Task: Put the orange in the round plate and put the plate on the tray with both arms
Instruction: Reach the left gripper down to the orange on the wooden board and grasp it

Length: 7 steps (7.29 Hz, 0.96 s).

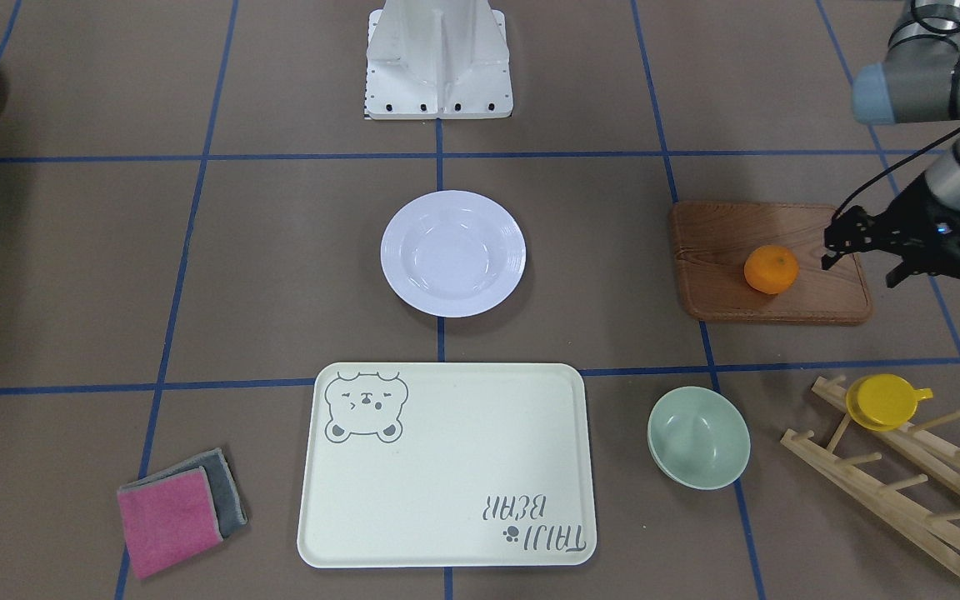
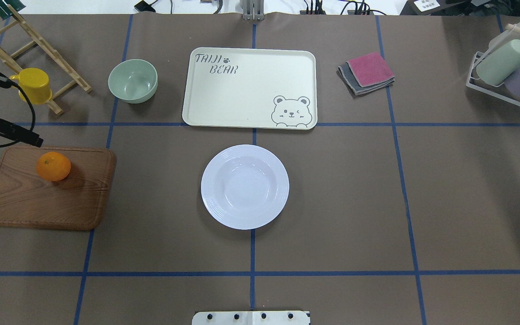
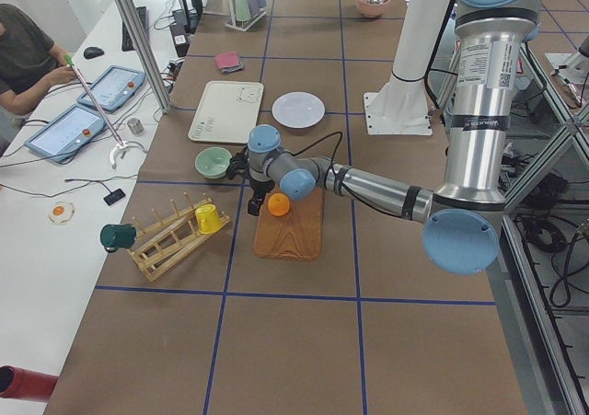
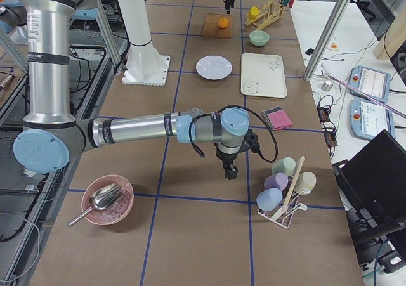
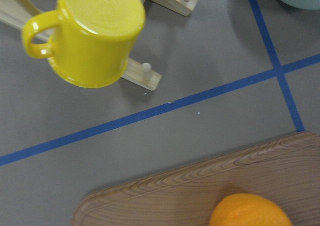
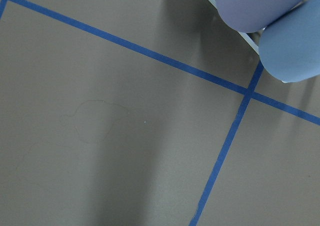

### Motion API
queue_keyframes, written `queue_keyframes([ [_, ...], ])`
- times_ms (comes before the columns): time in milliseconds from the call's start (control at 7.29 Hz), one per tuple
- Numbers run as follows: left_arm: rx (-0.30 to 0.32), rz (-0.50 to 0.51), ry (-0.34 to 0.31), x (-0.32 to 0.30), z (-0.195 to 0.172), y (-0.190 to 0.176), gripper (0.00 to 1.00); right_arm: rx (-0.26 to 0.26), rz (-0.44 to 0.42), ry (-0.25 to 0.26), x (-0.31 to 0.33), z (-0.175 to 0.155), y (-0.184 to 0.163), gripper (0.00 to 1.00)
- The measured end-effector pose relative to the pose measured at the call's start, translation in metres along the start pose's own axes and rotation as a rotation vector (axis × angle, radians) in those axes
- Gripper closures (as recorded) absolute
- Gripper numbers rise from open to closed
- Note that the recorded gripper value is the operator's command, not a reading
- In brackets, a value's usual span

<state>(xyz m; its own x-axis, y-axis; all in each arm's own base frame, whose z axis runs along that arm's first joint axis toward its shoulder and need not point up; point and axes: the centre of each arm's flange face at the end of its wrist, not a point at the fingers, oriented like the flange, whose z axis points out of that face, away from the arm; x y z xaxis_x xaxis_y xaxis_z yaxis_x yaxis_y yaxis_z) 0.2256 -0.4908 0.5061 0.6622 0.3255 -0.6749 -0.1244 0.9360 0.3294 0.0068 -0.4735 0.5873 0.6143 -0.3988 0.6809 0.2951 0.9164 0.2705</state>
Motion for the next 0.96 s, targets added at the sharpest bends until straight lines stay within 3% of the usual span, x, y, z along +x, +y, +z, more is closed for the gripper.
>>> queue_keyframes([
  [960,-0.058,0.041,0.001,0.04,0.036,0.022,0.01,-0.055,-0.058,-0.015,-0.023,0.028,-0.013,0.0],
])
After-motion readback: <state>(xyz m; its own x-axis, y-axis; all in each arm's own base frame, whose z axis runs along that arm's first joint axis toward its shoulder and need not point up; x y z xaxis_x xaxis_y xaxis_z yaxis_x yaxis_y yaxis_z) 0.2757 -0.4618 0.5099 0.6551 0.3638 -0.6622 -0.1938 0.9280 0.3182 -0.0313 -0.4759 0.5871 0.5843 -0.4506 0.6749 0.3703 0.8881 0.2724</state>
